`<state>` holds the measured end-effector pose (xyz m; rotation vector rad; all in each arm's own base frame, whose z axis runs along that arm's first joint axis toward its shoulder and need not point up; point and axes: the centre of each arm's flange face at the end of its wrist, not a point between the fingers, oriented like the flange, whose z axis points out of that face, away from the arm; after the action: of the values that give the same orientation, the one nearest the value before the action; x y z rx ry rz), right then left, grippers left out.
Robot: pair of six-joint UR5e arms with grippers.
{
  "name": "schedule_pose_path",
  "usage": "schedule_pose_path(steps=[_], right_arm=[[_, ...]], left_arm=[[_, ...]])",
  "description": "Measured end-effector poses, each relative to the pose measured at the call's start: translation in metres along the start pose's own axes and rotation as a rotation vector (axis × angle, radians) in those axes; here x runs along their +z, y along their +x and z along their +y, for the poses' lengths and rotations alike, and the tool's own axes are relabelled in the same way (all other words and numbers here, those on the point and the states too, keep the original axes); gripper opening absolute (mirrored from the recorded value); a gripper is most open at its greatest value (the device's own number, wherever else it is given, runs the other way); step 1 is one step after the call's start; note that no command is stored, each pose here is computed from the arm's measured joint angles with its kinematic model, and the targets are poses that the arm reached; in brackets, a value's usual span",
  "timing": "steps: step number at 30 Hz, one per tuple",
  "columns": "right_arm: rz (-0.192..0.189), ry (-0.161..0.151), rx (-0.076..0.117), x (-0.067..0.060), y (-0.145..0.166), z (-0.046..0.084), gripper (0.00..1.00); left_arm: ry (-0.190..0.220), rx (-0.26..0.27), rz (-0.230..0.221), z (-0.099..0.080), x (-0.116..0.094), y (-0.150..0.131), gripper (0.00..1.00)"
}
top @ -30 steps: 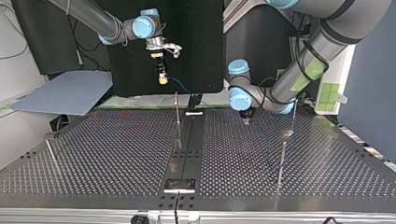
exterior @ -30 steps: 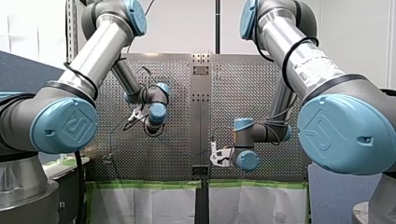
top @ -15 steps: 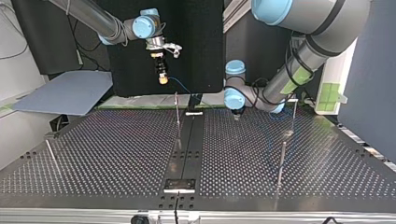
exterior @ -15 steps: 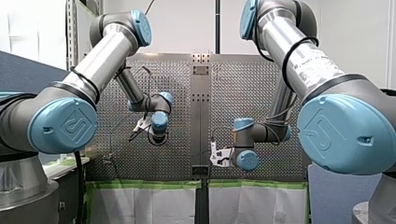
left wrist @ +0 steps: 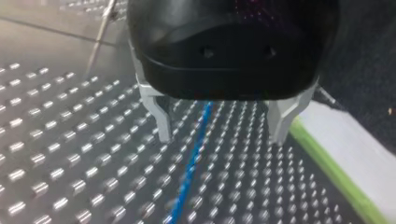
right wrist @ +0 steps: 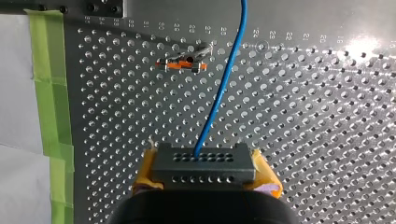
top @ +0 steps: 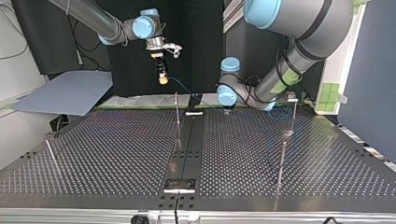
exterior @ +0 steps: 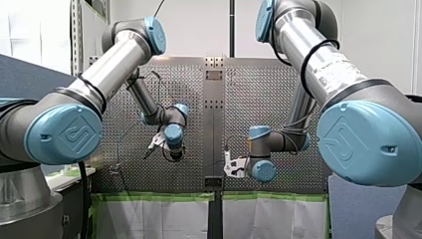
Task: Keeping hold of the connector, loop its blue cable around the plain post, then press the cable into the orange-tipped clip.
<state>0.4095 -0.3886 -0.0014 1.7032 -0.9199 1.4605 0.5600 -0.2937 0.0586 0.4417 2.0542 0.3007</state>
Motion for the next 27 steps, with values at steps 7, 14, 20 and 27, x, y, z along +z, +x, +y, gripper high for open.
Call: schedule_pose_path(steps=[7,14,20,27], right_arm=[[0.000,0.000,0.000,0.000,0.000,0.000,0.00],[0.000,0.001,0.001,0.000,0.000,-0.001,0.00],[0.000,-0.001,0.001,0.000,0.000,0.001,0.00],[0.000,-0.005,0.001,0.001,0.000,0.003,0.00]], left_arm=[[0.057,0.004,0.033,-0.028,0.005,0.017,0.98],[0.116,-0.057,-0.005,-0.042,0.006,0.016,0.98],[0.168,-0.125,-0.054,-0.050,0.008,0.010,0.98],[0.242,-0.204,-0.084,-0.058,0.008,0.006,0.98]])
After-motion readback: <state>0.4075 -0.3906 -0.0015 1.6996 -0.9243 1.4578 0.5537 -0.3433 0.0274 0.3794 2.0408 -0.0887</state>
